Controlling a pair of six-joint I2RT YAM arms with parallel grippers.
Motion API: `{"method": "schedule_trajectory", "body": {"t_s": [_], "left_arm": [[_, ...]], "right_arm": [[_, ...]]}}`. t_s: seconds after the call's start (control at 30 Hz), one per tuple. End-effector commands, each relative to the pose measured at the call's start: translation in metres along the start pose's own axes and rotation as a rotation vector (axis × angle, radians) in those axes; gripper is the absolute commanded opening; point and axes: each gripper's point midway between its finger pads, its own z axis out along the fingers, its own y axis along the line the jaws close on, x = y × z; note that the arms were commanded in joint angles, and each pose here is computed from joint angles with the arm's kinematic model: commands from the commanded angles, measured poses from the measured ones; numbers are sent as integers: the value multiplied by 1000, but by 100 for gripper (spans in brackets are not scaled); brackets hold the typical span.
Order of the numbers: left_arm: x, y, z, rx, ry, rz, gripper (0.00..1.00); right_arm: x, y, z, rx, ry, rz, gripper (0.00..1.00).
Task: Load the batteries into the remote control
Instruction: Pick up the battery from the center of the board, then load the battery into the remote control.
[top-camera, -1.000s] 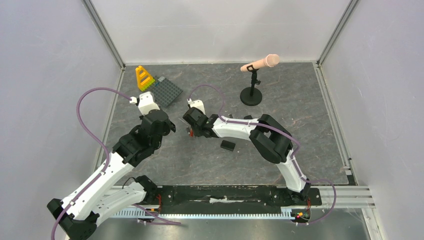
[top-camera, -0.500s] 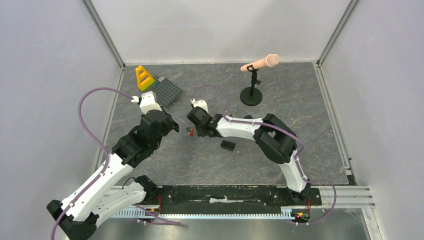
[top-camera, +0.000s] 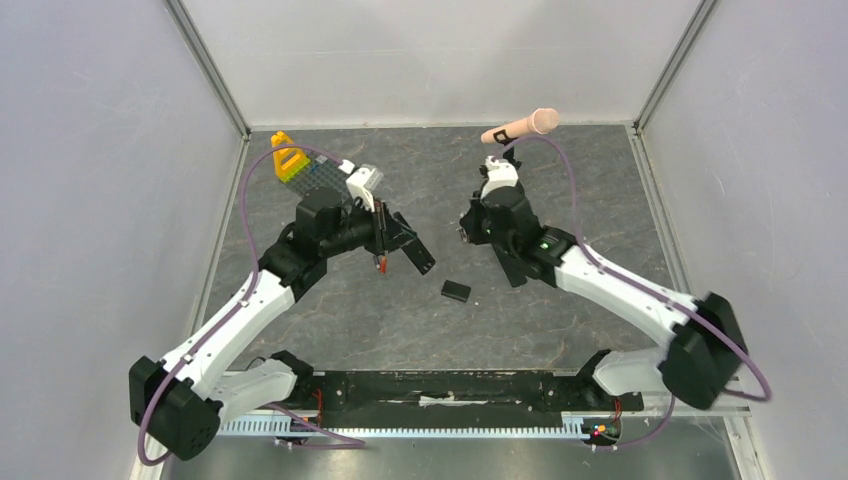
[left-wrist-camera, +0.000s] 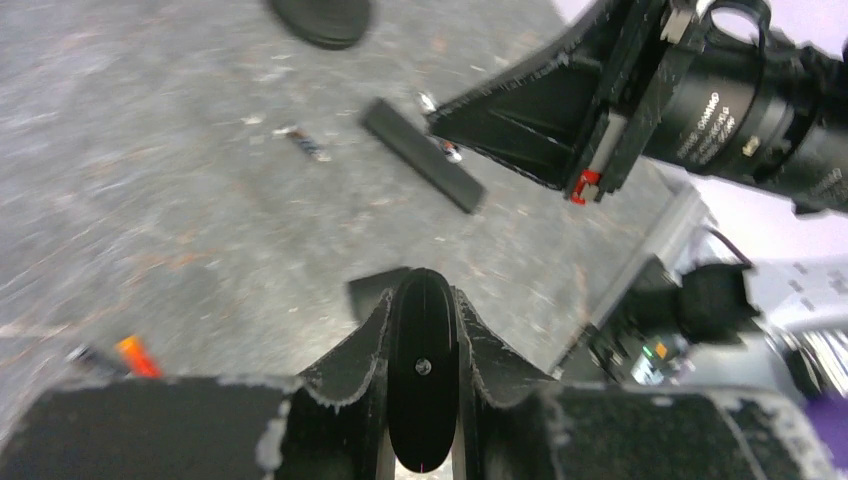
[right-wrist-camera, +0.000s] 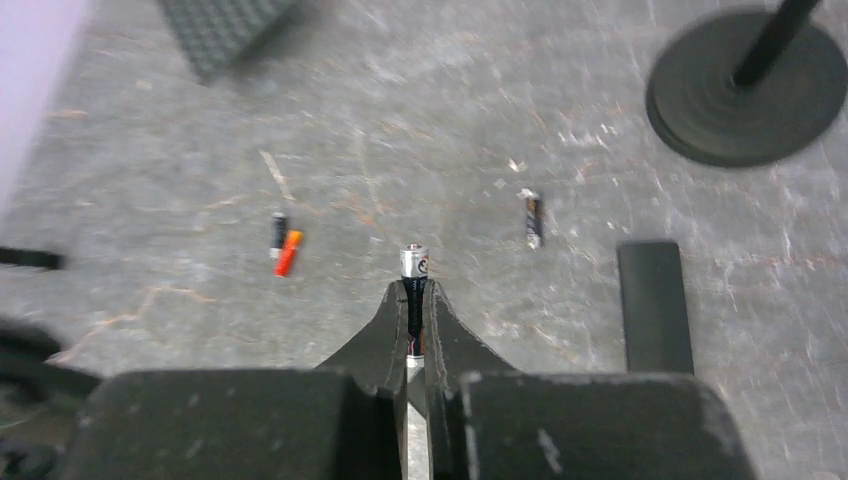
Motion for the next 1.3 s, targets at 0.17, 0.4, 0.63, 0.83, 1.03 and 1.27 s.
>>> {"method": "schedule_trajectory", "body": {"t_s": [0.17, 0.4, 0.63, 0.83, 1.03, 1.27], "left_arm": [[-36, -90, -3, 541, 0, 216, 2], [-54, -82, 23, 472, 15, -33, 2], [-71, -83, 32, 614, 7, -351, 2], [-64, -82, 33, 626, 61, -403, 2], [-62, -84, 27, 644, 89, -408, 2], [-60, -83, 24, 661, 109, -376, 2]], "right_arm": [[-58, 37, -95, -355, -347, -65, 0], [-66, 72, -129, -570, -357, -128, 0], [-53, 76, -120, -593, -313, -184, 0], [-57, 74, -110, -567, -331, -219, 0], [-53, 70, -106, -548, -340, -263, 0], [-50, 63, -105, -529, -353, -301, 0]]}}
